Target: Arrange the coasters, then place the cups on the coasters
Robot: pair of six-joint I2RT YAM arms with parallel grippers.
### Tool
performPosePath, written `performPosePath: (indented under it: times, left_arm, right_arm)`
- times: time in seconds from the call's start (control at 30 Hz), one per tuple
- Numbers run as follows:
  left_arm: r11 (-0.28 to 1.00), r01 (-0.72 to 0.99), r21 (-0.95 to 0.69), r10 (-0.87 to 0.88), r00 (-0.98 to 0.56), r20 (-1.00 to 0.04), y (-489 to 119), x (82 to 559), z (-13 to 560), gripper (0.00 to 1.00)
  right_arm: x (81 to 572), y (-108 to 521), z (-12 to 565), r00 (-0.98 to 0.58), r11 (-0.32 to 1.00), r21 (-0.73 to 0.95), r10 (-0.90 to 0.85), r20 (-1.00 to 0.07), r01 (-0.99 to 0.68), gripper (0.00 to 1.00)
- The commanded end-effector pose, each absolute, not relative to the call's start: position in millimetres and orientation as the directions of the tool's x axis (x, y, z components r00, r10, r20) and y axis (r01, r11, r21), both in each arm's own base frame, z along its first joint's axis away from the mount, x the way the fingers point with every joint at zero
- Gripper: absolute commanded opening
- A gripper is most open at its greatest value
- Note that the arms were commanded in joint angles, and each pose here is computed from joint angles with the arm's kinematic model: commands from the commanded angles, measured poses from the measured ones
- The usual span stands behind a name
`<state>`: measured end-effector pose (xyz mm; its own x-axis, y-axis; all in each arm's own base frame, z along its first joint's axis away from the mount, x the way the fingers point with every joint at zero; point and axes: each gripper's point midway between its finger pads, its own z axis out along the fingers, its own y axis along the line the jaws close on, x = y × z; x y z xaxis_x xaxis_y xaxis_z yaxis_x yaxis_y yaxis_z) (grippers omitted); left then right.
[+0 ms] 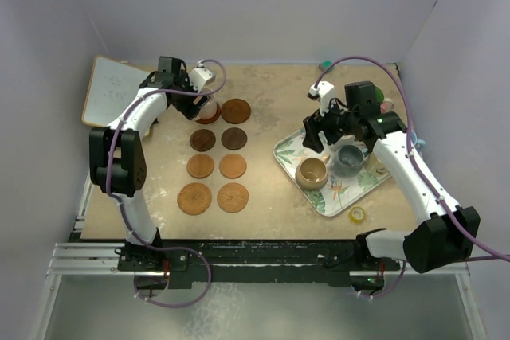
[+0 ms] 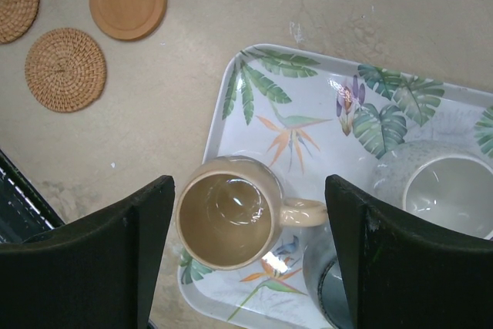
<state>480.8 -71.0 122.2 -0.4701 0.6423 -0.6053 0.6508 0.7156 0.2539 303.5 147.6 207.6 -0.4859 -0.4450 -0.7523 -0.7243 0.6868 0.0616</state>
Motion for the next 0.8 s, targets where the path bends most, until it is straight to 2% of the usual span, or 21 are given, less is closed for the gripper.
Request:
performPosePath:
  times: [0.0,0.37,0.77]
  left_arm:
    - [0.722,0.624,0.3,0.65,-0.462,-0.603,-63,494,119,0.78]
    - [0.703,0.615,0.358,0.69,-0.468,-0.552,-49,495,117,0.78]
    - [0.697,0.598,0.396,0.702,-0.454,-0.549,-43,499,129,0.78]
  right_arm:
    - [304,150,221,-0.461,0.671,0.061,-0.436,-0.773,-0.739,0.81]
    - [305,148,223,-0.461,0.68,0.056,-0.432,-0.775,-0.731,0.82]
    - [313,135,224,-0.466,0.72,0.0,-0.449,-0.763,-0.694,0.82]
